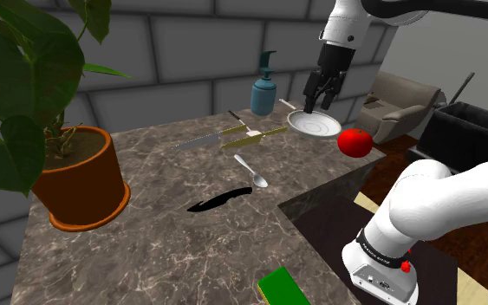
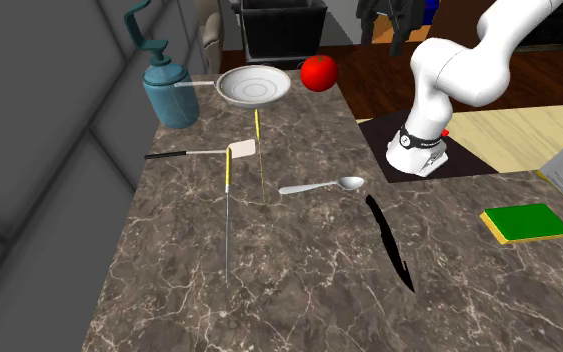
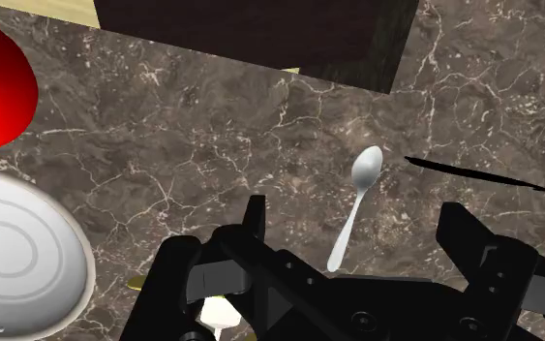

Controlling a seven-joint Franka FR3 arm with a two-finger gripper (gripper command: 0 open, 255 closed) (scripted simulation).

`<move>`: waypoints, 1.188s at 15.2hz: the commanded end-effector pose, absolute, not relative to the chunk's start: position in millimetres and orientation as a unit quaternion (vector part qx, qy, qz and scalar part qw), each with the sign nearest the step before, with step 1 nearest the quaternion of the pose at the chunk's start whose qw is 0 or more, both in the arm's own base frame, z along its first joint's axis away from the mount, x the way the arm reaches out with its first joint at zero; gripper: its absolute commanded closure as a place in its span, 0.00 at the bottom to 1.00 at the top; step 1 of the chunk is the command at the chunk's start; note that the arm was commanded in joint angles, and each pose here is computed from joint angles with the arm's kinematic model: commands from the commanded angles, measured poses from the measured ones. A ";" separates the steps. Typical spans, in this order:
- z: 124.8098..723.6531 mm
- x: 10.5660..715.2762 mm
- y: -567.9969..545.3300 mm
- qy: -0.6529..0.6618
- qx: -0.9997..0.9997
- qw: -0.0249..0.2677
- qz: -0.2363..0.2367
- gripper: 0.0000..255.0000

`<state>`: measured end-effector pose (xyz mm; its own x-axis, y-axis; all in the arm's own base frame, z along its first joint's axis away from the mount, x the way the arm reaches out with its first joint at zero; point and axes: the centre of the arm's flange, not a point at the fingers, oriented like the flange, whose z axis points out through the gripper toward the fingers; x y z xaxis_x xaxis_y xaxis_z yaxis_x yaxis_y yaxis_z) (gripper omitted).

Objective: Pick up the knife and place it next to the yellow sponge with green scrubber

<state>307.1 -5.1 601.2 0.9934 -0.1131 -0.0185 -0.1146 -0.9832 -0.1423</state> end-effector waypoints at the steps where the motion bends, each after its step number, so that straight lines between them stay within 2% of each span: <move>1: 601.2 307.1 -5.1 0.057 -0.996 0.072 0.005 0.00; 18: 494.7 502.4 -25.5 -0.289 -0.957 0.034 0.008 0.00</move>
<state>488.3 -29.9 502.5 0.8576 0.5143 0.0049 0.5132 -0.8550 -0.0750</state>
